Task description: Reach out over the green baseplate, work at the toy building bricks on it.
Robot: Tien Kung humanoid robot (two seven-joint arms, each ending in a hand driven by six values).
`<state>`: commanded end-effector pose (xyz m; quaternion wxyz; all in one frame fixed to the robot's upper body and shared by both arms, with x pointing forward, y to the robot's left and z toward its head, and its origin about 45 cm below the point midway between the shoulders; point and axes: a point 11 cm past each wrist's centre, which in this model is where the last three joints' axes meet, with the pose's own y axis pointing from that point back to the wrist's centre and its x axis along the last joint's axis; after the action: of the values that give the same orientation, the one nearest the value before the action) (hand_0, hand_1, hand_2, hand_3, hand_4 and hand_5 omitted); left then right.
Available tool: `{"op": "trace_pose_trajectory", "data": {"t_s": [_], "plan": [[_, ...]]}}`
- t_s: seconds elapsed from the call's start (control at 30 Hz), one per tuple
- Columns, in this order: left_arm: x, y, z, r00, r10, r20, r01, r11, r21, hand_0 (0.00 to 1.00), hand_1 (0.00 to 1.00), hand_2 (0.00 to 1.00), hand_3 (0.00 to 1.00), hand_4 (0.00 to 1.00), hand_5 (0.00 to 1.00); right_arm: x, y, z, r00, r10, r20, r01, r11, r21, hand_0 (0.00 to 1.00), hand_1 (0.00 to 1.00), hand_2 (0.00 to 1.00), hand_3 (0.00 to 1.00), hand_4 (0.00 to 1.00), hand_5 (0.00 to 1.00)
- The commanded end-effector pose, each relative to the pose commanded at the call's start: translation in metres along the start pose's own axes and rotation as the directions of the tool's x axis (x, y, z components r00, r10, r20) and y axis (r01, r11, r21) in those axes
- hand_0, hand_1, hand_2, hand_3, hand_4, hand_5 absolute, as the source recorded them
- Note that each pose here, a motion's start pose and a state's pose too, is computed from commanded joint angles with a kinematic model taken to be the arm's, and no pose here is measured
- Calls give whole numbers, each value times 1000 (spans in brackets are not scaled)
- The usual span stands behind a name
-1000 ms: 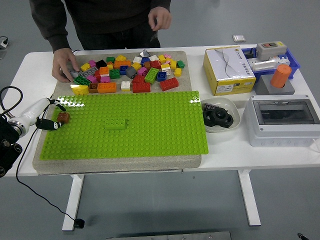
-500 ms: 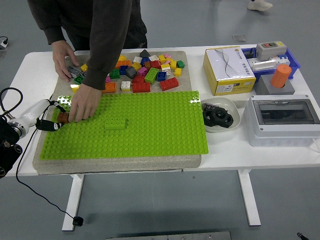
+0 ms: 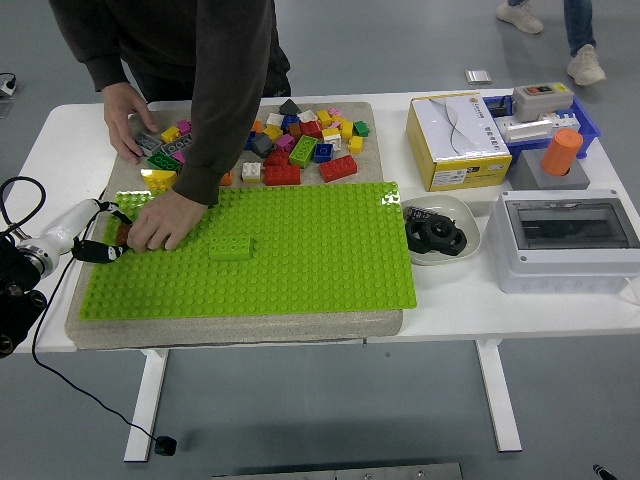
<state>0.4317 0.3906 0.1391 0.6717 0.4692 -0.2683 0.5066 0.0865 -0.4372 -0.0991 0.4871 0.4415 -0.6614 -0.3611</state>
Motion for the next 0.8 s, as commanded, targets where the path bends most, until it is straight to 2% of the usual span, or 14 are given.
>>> {"op": "trace_pose_trajectory", "data": {"t_s": [0.8], "plan": [[-2, 0, 1, 1000, 2, 4, -2, 1000, -7, 863, 939, 893, 570, 662, 171, 0, 0, 4, 1000, 0, 1, 0, 1000, -10, 685, 626, 731, 715, 737, 823]]}}
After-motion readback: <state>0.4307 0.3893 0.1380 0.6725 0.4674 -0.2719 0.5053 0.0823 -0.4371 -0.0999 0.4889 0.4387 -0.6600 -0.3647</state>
